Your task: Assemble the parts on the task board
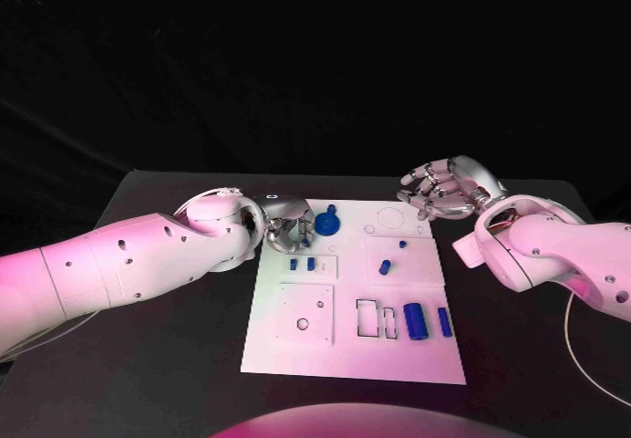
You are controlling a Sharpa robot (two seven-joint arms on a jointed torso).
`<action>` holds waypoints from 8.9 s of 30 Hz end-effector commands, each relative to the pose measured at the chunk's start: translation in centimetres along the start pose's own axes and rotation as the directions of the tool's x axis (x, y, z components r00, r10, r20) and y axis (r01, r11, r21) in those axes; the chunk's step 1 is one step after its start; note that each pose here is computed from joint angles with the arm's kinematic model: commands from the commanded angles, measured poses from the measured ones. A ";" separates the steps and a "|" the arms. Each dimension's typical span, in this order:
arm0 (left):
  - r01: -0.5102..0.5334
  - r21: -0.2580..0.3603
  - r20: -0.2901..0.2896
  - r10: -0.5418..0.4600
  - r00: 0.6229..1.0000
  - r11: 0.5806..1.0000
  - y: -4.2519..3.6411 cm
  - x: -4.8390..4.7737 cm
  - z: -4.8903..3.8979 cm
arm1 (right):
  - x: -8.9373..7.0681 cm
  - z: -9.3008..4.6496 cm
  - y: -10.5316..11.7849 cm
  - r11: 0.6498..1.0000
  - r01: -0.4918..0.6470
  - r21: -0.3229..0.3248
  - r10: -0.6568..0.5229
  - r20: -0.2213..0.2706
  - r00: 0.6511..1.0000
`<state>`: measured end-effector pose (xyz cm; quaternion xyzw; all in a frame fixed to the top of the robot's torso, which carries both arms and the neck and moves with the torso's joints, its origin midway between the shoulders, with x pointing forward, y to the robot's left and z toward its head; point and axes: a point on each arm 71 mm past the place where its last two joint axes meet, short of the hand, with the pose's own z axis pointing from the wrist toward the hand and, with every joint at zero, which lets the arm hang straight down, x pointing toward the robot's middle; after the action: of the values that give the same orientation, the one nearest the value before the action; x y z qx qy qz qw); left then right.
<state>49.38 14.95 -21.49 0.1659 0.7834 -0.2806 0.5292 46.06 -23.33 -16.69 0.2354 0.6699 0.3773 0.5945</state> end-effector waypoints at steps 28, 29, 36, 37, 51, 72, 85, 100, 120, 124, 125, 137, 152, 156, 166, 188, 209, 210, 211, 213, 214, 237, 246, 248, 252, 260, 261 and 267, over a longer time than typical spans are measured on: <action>0.006 0.002 -0.051 -0.006 0.999 1.000 -0.33 0.88 0.52 | 0.1 0.0 0.1 1.000 0.004 -0.011 -0.004 -0.007 1.000; 0.006 0.001 -0.051 -0.006 0.999 1.000 -0.30 0.88 0.52 | 0.1 0.0 0.0 1.000 0.004 -0.011 -0.004 -0.007 1.000; 0.006 -0.003 -0.047 -0.006 0.999 1.000 -0.18 0.89 0.48 | 0.1 0.0 0.0 1.000 0.004 -0.010 -0.004 -0.006 1.000; 0.007 -0.003 -0.046 -0.007 0.999 1.000 -0.18 0.88 0.48 | 0.1 0.0 0.0 1.000 0.004 -0.010 -0.004 -0.006 1.000; 0.020 -0.004 -0.022 -0.020 1.000 1.000 -0.09 0.72 0.43 | 0.1 0.0 0.0 1.000 0.004 -0.009 -0.004 -0.005 1.000; 0.022 -0.022 -0.015 -0.022 1.000 1.000 0.11 0.68 0.39 | 0.1 0.0 0.0 1.000 0.004 -0.008 -0.004 -0.003 1.000; 0.027 -0.015 0.027 -0.027 0.999 1.000 0.22 0.44 0.12 | -0.1 0.0 -0.2 1.000 0.013 -0.011 -0.014 -0.016 1.000; 0.096 -0.043 0.037 -0.095 0.995 0.994 1.81 0.00 -1.87 | -0.9 0.0 -1.5 0.991 0.126 -0.032 -0.129 -0.112 0.985; 0.874 0.239 0.260 -0.895 0.363 0.424 5.35 -3.99 -6.66 | 0.5 -0.2 -2.1 0.707 0.662 -0.249 -0.704 -0.156 0.693; 0.897 0.296 0.248 -0.933 0.260 0.328 5.32 -4.23 -7.18 | 1.7 -0.1 -1.9 0.666 0.695 -0.272 -0.741 -0.140 0.656; 0.899 0.300 0.246 -0.936 0.252 0.321 5.30 -4.25 -7.22 | 1.8 0.0 -1.8 0.663 0.697 -0.274 -0.745 -0.139 0.653; 0.903 0.328 0.231 -0.950 0.208 0.277 5.15 -4.35 -7.53 | 3.7 0.1 -2.1 0.634 0.719 -0.285 -0.771 -0.161 0.616; 0.904 0.328 0.228 -0.952 0.205 0.274 5.20 -4.34 -7.62 | 4.7 0.4 -2.9 0.629 0.728 -0.272 -0.777 -0.192 0.599; 0.905 0.327 0.228 -0.952 0.205 0.273 5.22 -4.33 -7.62 | 5.0 0.5 -3.1 0.631 0.727 -0.272 -0.776 -0.194 0.601; 0.907 0.321 0.229 -0.952 0.205 0.273 5.30 -4.29 -7.65 | 5.7 0.5 -3.1 0.636 0.720 -0.278 -0.771 -0.196 0.606; 0.911 0.305 0.220 -0.951 0.216 0.277 5.28 -4.18 -7.74 | 6.5 0.5 -3.4 0.623 0.738 -0.261 -0.782 -0.195 0.592; 0.913 0.297 0.215 -0.951 0.221 0.279 5.34 -4.12 -7.73 | 5.5 -0.1 -2.3 0.647 0.719 -0.253 -0.756 -0.090 0.649; 0.913 0.297 0.215 -0.951 0.221 0.279 5.34 -4.12 -7.73 | 5.5 -0.1 -2.3 0.648 0.718 -0.253 -0.755 -0.088 0.650; 0.913 0.296 0.215 -0.951 0.221 0.279 5.35 -4.12 -7.72 | 5.4 -0.1 -2.2 0.650 0.717 -0.253 -0.753 -0.084 0.653; 0.914 0.295 0.215 -0.951 0.221 0.279 5.36 -4.11 -7.70 | 5.2 -0.1 -2.0 0.653 0.714 -0.253 -0.749 -0.077 0.658; 0.914 0.295 0.214 -0.951 0.221 0.279 5.37 -4.11 -7.69 | 5.1 -0.2 -2.0 0.654 0.713 -0.253 -0.748 -0.075 0.660; 0.917 0.288 0.203 -0.953 0.223 0.276 5.34 -4.03 -7.53 | 6.9 -2.5 3.0 0.696 0.620 -0.362 -0.682 -0.064 0.729; 0.916 0.291 0.201 -0.954 0.223 0.275 5.18 -4.03 -7.35 | 10.9 -3.5 5.6 0.692 0.554 -0.463 -0.662 -0.100 0.743; 0.916 0.291 0.199 -0.954 0.223 0.275 5.13 -4.02 -7.27 | 11.8 -3.6 5.8 0.693 0.541 -0.476 -0.658 -0.113 0.744; 0.917 0.291 0.197 -0.955 0.223 0.274 5.06 -4.01 -7.12 | 13.4 -3.9 5.9 0.696 0.519 -0.496 -0.654 -0.139 0.744; 0.918 0.289 0.188 -0.956 0.223 0.271 4.79 -3.95 -6.75 | 16.3 -4.4 5.4 0.709 0.486 -0.512 -0.647 -0.198 0.736; 0.918 0.289 0.187 -0.957 0.223 0.271 4.77 -3.95 -6.72 | 16.6 -4.5 5.3 0.710 0.483 -0.512 -0.647 -0.202 0.735; 0.919 0.288 0.182 -0.958 0.223 0.269 4.64 -3.92 -6.58 | 17.7 -4.7 5.1 0.714 0.474 -0.515 -0.646 -0.224 0.730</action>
<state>48.68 23.08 -17.34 -0.3626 0.6064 -0.6042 0.3684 37.69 -7.90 -23.40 -0.1859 0.7125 0.3537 0.5768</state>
